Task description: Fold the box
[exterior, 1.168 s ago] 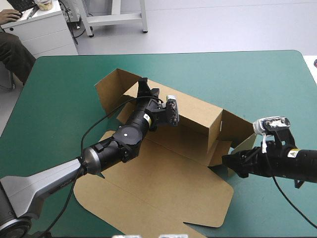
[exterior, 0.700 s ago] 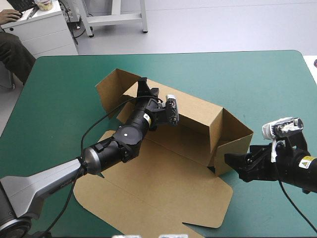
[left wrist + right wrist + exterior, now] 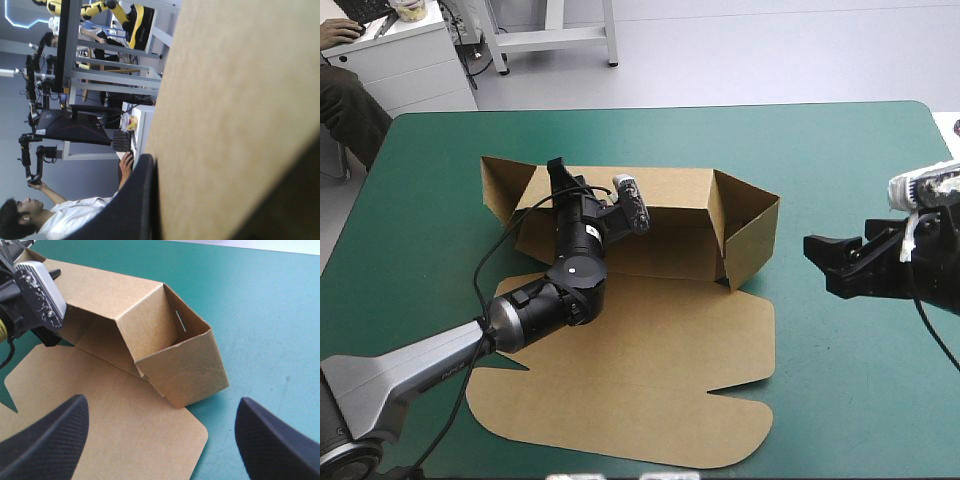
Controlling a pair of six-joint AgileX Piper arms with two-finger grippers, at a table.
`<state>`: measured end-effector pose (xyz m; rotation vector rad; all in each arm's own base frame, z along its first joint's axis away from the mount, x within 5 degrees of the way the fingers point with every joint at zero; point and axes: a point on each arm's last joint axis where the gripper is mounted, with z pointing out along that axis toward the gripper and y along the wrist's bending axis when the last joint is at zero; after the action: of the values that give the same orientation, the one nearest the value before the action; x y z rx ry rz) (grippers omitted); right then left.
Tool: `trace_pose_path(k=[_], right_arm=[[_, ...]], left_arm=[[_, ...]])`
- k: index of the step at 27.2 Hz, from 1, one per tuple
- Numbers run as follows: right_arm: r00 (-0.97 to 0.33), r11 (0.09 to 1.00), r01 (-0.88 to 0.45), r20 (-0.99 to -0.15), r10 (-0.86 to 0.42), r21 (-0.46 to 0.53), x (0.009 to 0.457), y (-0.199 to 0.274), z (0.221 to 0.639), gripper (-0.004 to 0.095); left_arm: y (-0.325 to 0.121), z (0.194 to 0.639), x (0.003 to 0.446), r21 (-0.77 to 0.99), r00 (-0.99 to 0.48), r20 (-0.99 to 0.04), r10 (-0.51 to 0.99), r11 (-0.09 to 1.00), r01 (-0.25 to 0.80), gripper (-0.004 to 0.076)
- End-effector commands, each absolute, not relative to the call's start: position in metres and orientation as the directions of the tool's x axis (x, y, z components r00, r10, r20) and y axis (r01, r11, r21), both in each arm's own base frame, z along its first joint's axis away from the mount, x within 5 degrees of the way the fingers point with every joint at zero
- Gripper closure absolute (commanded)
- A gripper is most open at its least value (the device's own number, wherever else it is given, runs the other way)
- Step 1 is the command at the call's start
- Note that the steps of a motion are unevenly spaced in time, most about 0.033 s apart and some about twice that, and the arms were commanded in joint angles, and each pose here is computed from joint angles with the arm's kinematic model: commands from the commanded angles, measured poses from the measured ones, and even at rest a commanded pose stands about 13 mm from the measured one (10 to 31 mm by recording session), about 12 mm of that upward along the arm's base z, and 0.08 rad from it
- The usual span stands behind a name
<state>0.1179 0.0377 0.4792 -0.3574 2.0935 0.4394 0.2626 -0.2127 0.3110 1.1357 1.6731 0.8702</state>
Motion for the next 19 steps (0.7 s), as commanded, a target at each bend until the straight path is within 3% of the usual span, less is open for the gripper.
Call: trace_pose_path(k=[1,19], right_arm=[[-0.444,0.892,-0.42,-0.895,-0.039,0.169,0.134,0.038,0.503,0.0171],[-0.507,0.878,-0.428,-0.861,-0.037,0.214,0.253,0.034,0.519,0.0171]], left_arm=[[-0.203,0.328,0.256,0.851,-0.244,-0.375,0.895,0.436,0.292,0.0734],[-0.206,0.331,0.259,0.912,-0.167,-0.255,0.952,0.295,0.284,0.0734]])
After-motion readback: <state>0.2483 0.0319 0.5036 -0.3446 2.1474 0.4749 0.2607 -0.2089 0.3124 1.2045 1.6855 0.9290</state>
